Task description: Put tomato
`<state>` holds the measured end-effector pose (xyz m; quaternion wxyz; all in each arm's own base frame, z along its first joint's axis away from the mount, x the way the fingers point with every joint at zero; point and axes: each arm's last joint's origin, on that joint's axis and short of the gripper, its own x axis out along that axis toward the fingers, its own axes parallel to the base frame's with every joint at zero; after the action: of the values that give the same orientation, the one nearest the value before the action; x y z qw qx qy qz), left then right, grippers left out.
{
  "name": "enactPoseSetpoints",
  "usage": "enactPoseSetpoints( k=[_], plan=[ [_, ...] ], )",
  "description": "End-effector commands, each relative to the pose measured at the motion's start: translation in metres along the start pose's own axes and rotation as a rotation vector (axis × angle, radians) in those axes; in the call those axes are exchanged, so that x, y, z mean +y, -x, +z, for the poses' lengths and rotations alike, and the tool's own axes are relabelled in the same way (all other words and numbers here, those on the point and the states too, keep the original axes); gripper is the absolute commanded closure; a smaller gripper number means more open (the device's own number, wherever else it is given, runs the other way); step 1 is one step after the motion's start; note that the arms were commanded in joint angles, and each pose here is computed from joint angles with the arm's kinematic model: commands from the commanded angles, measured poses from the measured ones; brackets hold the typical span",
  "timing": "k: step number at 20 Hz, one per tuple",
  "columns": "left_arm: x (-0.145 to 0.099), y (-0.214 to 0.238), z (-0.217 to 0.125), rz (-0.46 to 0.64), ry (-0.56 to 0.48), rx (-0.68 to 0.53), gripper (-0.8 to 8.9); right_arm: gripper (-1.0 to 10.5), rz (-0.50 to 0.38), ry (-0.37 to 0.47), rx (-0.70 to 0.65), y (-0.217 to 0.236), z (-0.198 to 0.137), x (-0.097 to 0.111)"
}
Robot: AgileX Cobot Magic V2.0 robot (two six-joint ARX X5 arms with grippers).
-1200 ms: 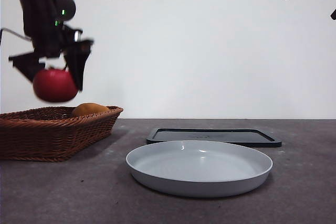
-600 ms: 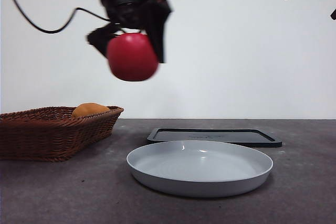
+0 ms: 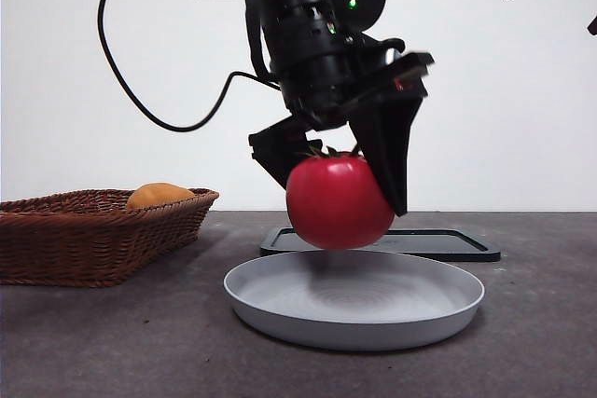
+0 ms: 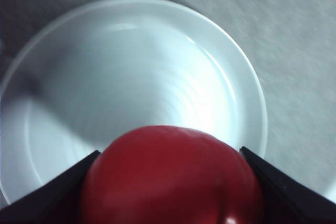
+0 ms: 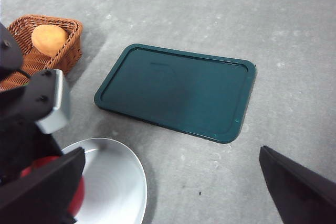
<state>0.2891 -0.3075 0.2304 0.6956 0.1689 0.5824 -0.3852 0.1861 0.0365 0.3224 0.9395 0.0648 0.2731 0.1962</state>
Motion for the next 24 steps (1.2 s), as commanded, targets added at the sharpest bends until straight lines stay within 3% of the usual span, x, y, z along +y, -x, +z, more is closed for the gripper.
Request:
enactPoseSetpoints(
  k=[1,14,18,21,22,24],
  plan=[
    [-0.004,-0.003,0.004,0.003,-0.007,-0.012,6.68,2.8,0.005,0.013,-0.015,0.000,0.004,0.001],
    [0.004,-0.049,0.005,0.004,0.020,0.074,6.47,2.8,0.005,0.013,-0.015,0.000,0.004,0.001],
    [0.004,-0.049,0.005,0.004,0.021,0.072,4.38,2.8,0.005,0.013,-0.015,0.000,0.004,0.001],
    [0.004,-0.047,0.006,0.005,0.006,0.068,1.43,2.8,0.005,0.013,-0.015,0.000,0.004,0.001],
    [0.006,-0.044,0.007,0.006,0.004,0.066,0.87,2.8,0.005,0.013,-0.015,0.000,0.004,0.001],
    [0.009,-0.032,0.012,0.012,0.006,0.064,0.81,2.8,0.005,0.013,-0.015,0.000,0.004,0.001]
  ],
)
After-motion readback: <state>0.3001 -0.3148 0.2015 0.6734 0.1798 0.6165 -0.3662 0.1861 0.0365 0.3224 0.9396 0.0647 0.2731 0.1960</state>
